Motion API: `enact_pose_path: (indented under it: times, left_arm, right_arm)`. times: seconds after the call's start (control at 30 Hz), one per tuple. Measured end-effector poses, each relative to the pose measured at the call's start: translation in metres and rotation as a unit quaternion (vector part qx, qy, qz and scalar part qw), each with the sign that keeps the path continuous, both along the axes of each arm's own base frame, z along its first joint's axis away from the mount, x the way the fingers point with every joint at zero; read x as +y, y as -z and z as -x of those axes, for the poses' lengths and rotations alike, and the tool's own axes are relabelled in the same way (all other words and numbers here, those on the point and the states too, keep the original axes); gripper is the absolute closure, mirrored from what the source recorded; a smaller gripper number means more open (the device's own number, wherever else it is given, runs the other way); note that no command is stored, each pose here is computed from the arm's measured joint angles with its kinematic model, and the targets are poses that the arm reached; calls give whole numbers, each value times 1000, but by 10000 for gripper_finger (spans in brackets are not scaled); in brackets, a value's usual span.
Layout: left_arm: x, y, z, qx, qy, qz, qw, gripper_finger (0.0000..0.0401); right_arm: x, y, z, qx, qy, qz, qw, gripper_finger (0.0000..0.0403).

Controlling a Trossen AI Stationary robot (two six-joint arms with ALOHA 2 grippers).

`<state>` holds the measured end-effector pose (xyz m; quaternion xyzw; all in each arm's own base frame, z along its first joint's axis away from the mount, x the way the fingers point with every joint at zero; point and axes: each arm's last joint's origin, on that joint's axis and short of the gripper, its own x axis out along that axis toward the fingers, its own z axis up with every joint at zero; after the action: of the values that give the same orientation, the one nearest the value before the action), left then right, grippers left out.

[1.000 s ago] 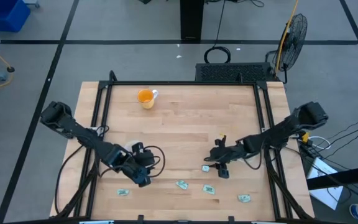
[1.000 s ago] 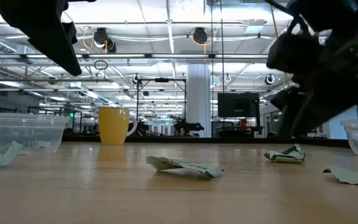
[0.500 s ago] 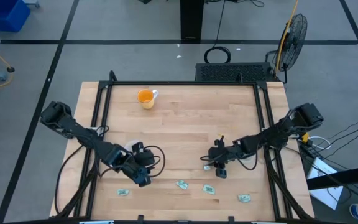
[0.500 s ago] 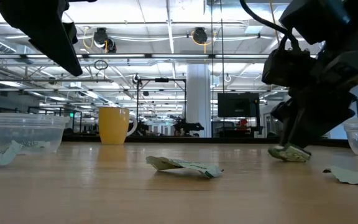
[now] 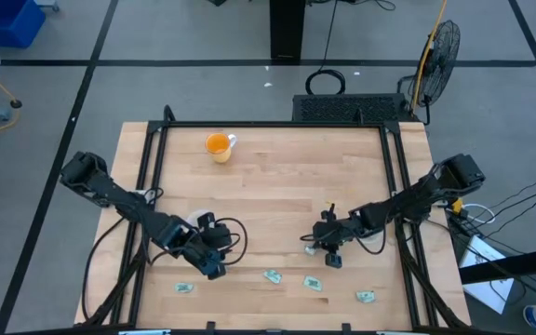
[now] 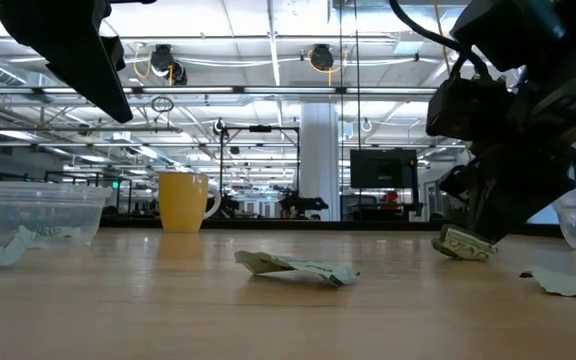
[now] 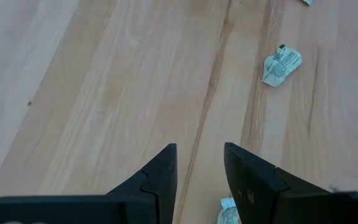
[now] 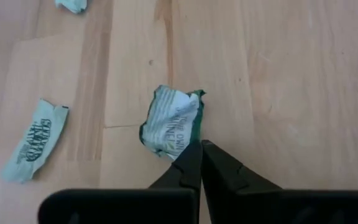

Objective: Pick and place items into bin
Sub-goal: Put the stevia packet into the right transparent bin, then put the truvia packet into the right transparent bin

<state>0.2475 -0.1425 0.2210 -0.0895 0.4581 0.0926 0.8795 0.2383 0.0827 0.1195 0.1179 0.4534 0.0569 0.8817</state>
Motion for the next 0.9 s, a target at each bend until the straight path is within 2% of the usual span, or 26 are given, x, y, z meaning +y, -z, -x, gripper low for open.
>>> enact_pose_path:
  times: [0.1, 0.2, 0.3, 0.43, 0.6, 0.77, 0.9]
  left_arm:
    - [0, 0, 0, 0, 0, 0, 1000, 265]
    - [0, 0, 0, 0, 0, 0, 1000, 265]
    - [0, 0, 0, 0, -2, 1, 1000, 265]
    - [0, 0, 0, -1, 1, 0, 1000, 265]
    - [1, -1, -1, -5, -3, -7, 1000, 265]
    - [1, -1, -1, -6, -6, -4, 1000, 265]
    - [1, -1, -1, -6, -7, -4, 1000, 265]
  right_arm:
    - [0, -10, 1, -13, -2, -4, 1000, 402]
    - [1, -32, 2, -38, -9, -9, 999, 402]
    - [0, -50, 12, -35, -15, -6, 999, 402]
    - [2, -61, 18, -52, -5, -22, 998, 402]
    - [15, -46, 9, -68, -88, 8, 994, 361]
    - [23, -17, -2, -50, -128, 45, 990, 286]
    - [24, -6, -10, -68, -143, 62, 985, 243]
